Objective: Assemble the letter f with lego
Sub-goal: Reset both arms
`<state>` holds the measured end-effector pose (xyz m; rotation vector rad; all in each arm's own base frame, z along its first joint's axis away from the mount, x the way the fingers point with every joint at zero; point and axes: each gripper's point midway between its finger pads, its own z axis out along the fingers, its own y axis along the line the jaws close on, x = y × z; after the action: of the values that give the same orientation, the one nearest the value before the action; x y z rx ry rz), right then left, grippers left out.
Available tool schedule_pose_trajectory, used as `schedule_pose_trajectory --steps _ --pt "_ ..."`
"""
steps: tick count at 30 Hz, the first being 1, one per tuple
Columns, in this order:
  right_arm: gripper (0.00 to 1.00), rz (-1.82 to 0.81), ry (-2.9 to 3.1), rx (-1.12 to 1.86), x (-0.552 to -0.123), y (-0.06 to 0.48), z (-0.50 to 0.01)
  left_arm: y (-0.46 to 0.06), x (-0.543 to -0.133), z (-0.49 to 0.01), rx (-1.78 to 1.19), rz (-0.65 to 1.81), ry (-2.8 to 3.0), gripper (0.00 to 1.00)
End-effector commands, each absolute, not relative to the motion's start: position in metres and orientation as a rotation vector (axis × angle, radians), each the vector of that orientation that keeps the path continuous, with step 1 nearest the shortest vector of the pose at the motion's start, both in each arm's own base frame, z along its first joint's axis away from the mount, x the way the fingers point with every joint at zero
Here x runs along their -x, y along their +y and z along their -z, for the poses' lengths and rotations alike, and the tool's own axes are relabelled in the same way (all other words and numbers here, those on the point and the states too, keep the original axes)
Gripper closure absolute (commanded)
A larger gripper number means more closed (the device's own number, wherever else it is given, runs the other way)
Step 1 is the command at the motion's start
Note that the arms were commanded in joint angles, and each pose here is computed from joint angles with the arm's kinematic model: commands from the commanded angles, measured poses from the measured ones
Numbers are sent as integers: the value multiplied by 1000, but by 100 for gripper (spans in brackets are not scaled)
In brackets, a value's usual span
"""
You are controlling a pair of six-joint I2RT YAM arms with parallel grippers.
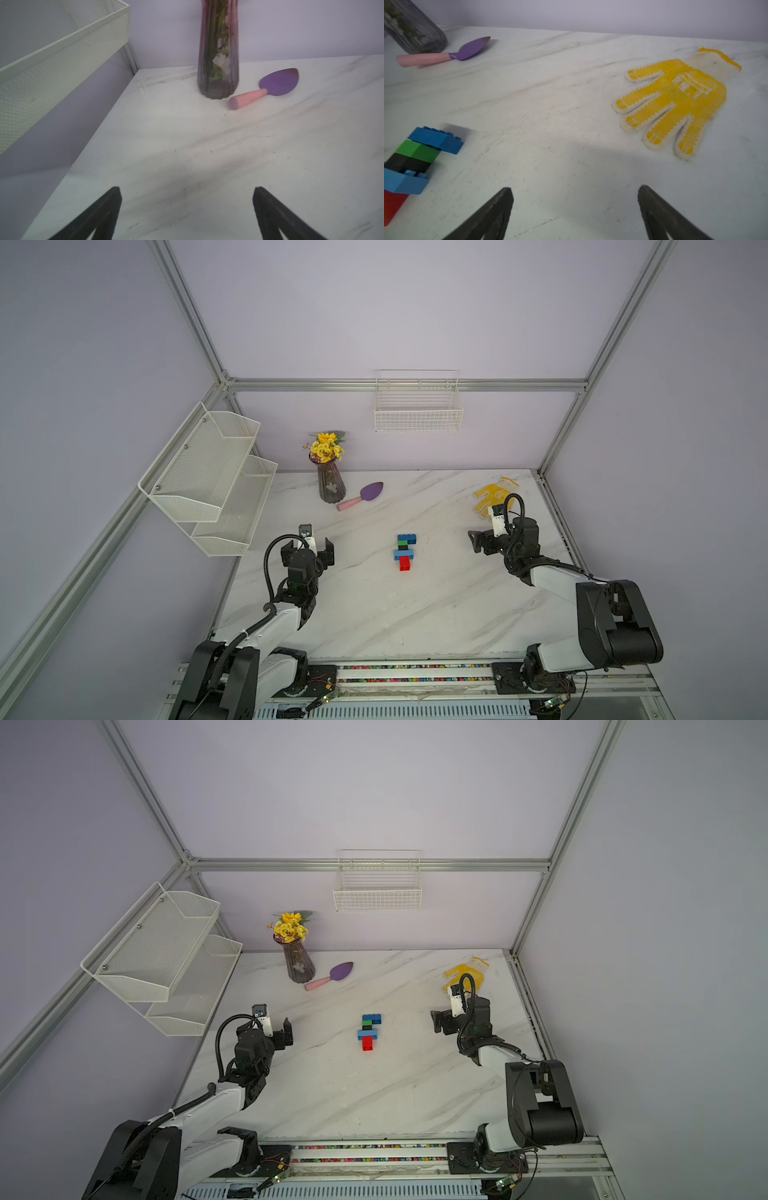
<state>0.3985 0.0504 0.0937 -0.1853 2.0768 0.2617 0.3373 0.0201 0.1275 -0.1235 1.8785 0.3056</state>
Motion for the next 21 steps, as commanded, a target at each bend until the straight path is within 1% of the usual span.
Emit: schedule_pose_trajectory --steps 1,5,7,10,12,14,17,21 --pt "3 -250 1894 63 -416 35 -113 47 -339 -159 268 -379 1685 0" --pt "3 -215 1859 57 -415 26 -107 46 -349 -162 258 -351 1612 0" --pt "3 -184 1816 58 -414 20 -107 44 -360 -152 244 -331 1630 0" --pt "3 -224 1791 100 -411 28 -89 40 -373 -129 206 -336 1671 0" --pt "3 -231 1758 107 -408 31 -91 41 -379 -131 209 -352 1652 0" --pt "3 -201 1777 104 -406 26 -87 41 -382 -123 215 -351 1727 0" --pt "3 -211 1788 84 -412 26 -87 43 -392 -121 213 -361 1756 0" --pt "3 -219 1833 90 -420 27 -82 45 -392 -118 217 -347 1771 0"
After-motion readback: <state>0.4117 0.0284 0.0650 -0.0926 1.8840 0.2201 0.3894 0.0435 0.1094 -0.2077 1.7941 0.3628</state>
